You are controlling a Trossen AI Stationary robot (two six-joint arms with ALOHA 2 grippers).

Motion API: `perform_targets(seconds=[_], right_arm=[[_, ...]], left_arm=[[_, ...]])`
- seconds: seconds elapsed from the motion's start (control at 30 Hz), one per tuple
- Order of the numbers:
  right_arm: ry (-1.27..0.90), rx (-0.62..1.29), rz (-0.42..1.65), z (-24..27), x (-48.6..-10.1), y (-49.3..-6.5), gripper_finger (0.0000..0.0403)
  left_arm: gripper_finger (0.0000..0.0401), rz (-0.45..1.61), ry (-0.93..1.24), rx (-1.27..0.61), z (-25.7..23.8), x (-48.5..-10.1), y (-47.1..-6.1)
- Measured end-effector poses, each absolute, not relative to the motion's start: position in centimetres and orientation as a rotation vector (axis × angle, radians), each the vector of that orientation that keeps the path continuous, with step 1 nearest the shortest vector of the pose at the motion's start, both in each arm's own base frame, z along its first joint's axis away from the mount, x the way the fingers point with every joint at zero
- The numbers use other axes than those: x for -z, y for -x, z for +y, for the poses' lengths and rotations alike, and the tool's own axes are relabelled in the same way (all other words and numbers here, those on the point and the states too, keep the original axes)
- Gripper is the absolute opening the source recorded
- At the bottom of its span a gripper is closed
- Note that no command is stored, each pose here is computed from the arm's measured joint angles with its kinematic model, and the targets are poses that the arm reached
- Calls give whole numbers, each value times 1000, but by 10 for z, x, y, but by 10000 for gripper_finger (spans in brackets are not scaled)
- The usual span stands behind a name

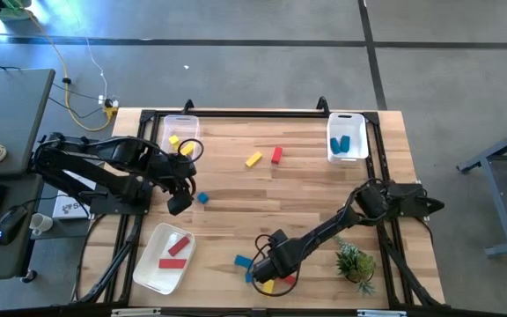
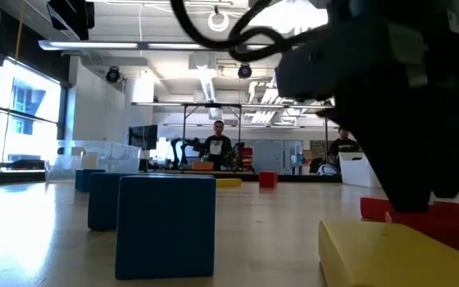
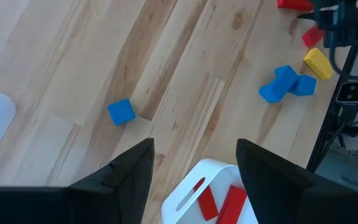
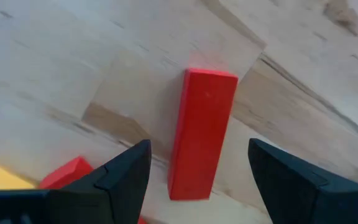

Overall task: Sort & place blocks by color
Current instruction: Put the red block into the bottom white bin

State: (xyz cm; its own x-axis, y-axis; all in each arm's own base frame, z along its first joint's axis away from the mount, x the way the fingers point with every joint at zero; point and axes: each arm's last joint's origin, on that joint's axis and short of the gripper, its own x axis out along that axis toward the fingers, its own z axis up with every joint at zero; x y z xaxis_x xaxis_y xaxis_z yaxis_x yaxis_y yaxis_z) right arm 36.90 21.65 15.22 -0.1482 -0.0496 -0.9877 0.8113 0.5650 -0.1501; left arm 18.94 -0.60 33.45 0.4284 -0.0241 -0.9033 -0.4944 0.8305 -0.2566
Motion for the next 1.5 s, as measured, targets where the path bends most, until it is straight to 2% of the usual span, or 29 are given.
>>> perform_targets(seconds=[0.33,0.6,0.83,0.93,1.17,1.5], right_arm=[[-664,836,1576,220,-141,-371,254],[-682,821,1583,222,-135,-373,200],[-696,822,1616,223,-128,-374,187],[-702,817,1613,223,-128,-375,161],[-706,792,1631,223,-128,-376,71],[-685,686,1541,215,-154,-380,71]], left_arm=[[214,1101,539,-312,-6,-334,-189],[214,1101,538,-311,-6,-334,-189],[214,1104,527,-305,-6,-334,-189],[214,1105,516,-298,-6,-334,-189],[214,1105,516,-297,-6,-334,-189],[214,1102,517,-298,-6,-334,-190]])
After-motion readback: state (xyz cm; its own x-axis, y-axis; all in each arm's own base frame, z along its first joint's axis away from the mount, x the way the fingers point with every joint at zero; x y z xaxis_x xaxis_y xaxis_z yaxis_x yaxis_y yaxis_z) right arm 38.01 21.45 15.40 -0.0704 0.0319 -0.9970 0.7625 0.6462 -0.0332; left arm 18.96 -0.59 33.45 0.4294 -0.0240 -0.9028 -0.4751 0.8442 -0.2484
